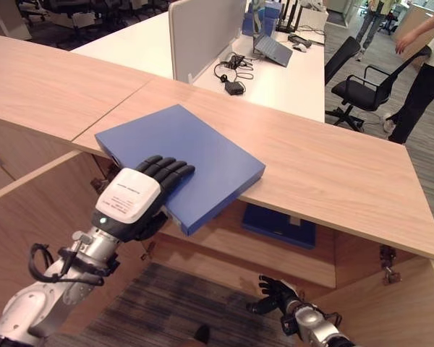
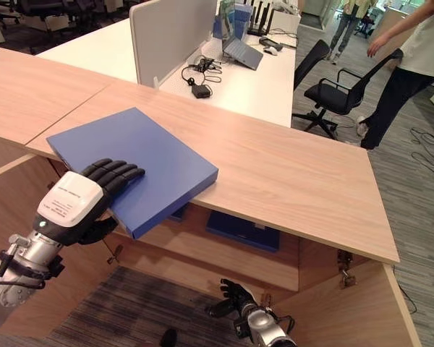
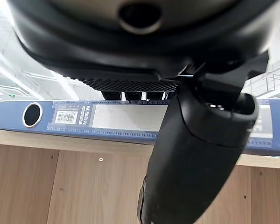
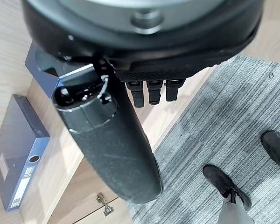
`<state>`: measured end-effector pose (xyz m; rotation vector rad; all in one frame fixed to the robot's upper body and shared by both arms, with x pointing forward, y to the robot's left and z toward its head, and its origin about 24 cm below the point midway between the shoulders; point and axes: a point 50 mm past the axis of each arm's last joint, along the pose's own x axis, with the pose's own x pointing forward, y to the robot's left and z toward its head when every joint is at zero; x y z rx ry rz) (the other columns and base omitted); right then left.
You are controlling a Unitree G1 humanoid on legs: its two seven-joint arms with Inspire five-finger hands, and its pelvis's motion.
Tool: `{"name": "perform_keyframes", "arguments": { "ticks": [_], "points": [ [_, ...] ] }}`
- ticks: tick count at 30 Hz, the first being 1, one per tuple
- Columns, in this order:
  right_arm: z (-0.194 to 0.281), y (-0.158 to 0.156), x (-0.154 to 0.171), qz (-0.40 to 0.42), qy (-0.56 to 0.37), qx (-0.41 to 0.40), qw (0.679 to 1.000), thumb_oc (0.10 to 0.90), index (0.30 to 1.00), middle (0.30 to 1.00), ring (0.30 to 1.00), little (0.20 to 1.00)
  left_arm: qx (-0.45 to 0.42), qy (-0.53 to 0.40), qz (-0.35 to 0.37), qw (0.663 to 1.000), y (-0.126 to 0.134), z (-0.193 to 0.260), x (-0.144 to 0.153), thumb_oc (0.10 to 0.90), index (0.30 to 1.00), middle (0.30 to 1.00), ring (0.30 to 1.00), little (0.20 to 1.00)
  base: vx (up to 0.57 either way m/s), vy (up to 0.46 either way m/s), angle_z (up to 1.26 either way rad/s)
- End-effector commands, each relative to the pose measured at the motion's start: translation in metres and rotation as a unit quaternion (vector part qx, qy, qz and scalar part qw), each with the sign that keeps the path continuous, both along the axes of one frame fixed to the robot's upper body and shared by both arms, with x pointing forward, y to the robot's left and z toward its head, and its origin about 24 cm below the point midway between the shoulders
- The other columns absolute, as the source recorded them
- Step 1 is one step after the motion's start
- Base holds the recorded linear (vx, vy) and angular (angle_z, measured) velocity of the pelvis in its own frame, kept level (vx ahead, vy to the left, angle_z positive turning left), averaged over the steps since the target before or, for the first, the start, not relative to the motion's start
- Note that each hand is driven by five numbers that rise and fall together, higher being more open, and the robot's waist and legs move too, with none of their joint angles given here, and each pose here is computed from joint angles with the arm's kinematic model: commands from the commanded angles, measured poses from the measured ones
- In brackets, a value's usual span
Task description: Put the empty folder in the office cabinet
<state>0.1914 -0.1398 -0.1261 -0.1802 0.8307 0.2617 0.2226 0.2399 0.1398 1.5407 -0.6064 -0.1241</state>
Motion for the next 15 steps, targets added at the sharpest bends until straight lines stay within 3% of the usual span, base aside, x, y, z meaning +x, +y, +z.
{"name": "perform_keyframes", "arguments": {
  "ticks": [1, 10, 11, 15],
  "points": [
    [0.021, -0.001, 0.032, 0.015, -0.069, -0.01, 0.997, 0.8, 0.9, 0.9, 0.9, 0.9, -0.004, 0.01, 0.002, 1.0, 0.0, -0.003, 0.006, 0.4, 0.3, 0.3, 0.3, 0.3, 0.0, 0.0, 0.0],
    [0.02, -0.006, 0.03, 0.003, -0.067, -0.012, 0.998, 0.8, 0.9, 0.9, 0.9, 0.9, -0.04, 0.035, -0.039, 0.998, -0.017, -0.001, 0.003, 0.4, 0.3, 0.3, 0.3, 0.3, 0.0, 0.003, -0.03],
    [0.018, -0.012, 0.027, -0.008, -0.061, -0.015, 0.998, 0.8, 0.9, 0.9, 0.9, 0.9, -0.122, 0.076, -0.075, 0.987, -0.029, 0.005, -0.006, 0.4, 0.3, 0.3, 0.3, 0.3, 0.0, 0.0, 0.0],
    [0.011, -0.018, 0.02, -0.02, -0.037, -0.022, 0.999, 0.8, 0.9, 0.9, 0.9, 0.9, -0.282, 0.144, -0.132, 0.939, -0.042, 0.013, -0.019, 0.4, 0.3, 0.3, 0.3, 0.3, 0.0, 0.0, 0.0]
  ]
}}
